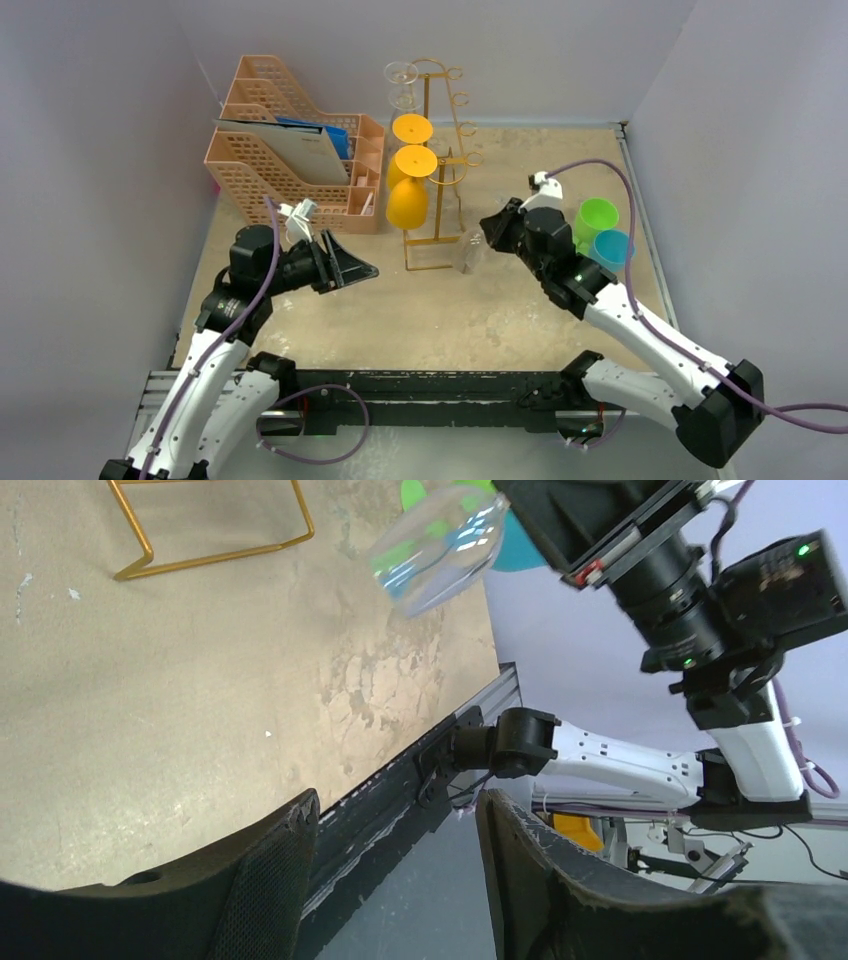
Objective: Place the wine glass upside down on the wine glass rack
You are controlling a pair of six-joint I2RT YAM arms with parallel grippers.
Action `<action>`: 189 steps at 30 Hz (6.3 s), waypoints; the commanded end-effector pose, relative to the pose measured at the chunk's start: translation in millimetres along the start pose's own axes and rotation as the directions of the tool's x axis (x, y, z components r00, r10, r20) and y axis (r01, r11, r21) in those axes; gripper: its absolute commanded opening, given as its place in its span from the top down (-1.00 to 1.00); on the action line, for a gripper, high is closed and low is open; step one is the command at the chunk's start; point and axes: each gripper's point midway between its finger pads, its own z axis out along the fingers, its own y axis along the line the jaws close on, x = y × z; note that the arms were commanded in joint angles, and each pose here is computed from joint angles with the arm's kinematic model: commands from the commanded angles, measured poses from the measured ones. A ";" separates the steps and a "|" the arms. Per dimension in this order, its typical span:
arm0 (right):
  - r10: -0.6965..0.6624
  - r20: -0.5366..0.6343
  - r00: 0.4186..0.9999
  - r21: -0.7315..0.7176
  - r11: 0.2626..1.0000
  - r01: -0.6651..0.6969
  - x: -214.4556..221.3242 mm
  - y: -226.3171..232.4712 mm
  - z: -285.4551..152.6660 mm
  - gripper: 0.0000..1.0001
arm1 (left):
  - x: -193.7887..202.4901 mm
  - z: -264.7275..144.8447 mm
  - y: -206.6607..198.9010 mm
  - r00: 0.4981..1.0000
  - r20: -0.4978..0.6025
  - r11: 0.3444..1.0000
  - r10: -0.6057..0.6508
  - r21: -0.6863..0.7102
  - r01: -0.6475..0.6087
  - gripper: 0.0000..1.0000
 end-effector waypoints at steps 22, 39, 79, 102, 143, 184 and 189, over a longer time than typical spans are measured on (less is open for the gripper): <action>-0.263 0.085 0.961 -0.500 0.823 0.269 -171.6 22.7 85.9 1.00 | -81.8 2.7 -36.5 0.949 0.091 0.950 0.302 -0.115 -0.291 -0.15; -0.437 0.272 0.857 -0.575 0.640 0.509 -229.3 30.7 159.3 1.00 | -95.8 -1.0 -33.8 0.918 0.138 0.922 0.372 -0.170 -0.348 -0.15; -0.644 0.309 0.699 -0.509 0.509 0.694 -212.3 72.9 225.3 1.00 | -90.1 -4.1 -23.9 0.912 0.141 0.914 0.386 -0.192 -0.357 -0.15; -0.601 0.409 0.686 -0.466 0.509 0.724 -228.6 91.9 221.7 1.00 | -87.6 -2.4 -16.0 0.911 0.121 0.907 0.395 -0.209 -0.365 -0.15; -0.633 0.356 0.687 -0.540 0.461 0.704 -194.1 94.9 215.1 1.00 | -85.7 -3.2 -13.1 0.916 0.120 0.910 0.382 -0.219 -0.351 -0.15; -0.535 0.243 0.809 -0.458 0.672 0.582 -197.2 54.4 170.2 -0.40 | -78.0 -38.4 -21.3 0.928 0.116 0.899 0.353 -0.316 -0.302 -0.17; -0.533 0.215 0.818 -0.455 0.687 0.567 -193.5 44.0 168.1 -0.37 | -79.0 -41.9 -24.2 0.926 0.122 0.897 0.357 -0.321 -0.303 -0.18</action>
